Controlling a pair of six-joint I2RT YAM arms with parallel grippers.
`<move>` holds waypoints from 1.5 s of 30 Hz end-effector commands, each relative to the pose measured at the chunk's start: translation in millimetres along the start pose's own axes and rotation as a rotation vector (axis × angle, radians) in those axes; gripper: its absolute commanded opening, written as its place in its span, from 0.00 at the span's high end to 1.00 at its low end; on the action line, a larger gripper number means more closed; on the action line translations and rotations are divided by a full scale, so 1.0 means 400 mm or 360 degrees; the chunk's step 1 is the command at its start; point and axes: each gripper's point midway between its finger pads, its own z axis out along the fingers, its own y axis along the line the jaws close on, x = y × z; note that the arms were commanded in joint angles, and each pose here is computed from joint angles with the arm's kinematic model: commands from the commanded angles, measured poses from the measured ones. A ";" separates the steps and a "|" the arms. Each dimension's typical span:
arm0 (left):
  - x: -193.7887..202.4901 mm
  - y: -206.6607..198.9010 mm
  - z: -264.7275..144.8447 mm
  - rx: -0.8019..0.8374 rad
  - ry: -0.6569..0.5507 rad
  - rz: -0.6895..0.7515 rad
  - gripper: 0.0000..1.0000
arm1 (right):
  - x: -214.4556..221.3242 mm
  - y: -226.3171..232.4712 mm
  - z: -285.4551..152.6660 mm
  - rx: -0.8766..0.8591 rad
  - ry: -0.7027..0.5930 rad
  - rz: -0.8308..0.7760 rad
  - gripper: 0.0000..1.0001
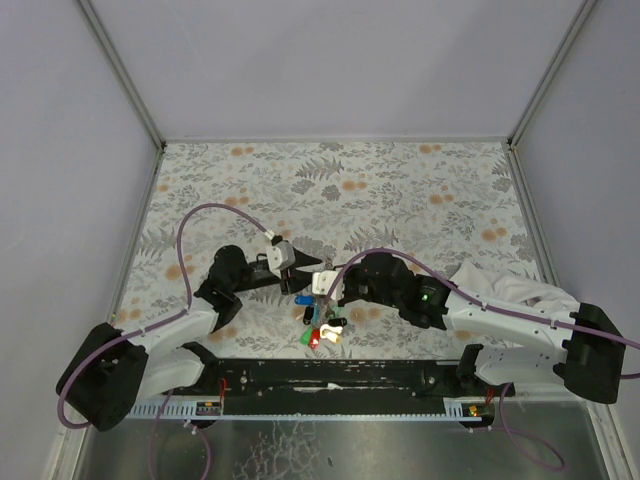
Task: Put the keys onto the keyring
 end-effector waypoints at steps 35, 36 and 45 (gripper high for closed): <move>-0.066 0.085 -0.023 -0.0420 -0.0225 -0.0382 1.00 | -0.019 -0.044 -0.013 0.0259 -0.0139 0.0095 1.00; -0.066 0.088 -0.023 -0.0439 -0.0235 -0.0429 1.00 | -0.018 -0.040 -0.008 0.0256 -0.0142 0.0099 1.00; -0.059 0.133 -0.052 -0.0684 -0.0354 -0.0689 1.00 | -0.009 -0.011 0.013 0.0237 -0.0168 0.0121 1.00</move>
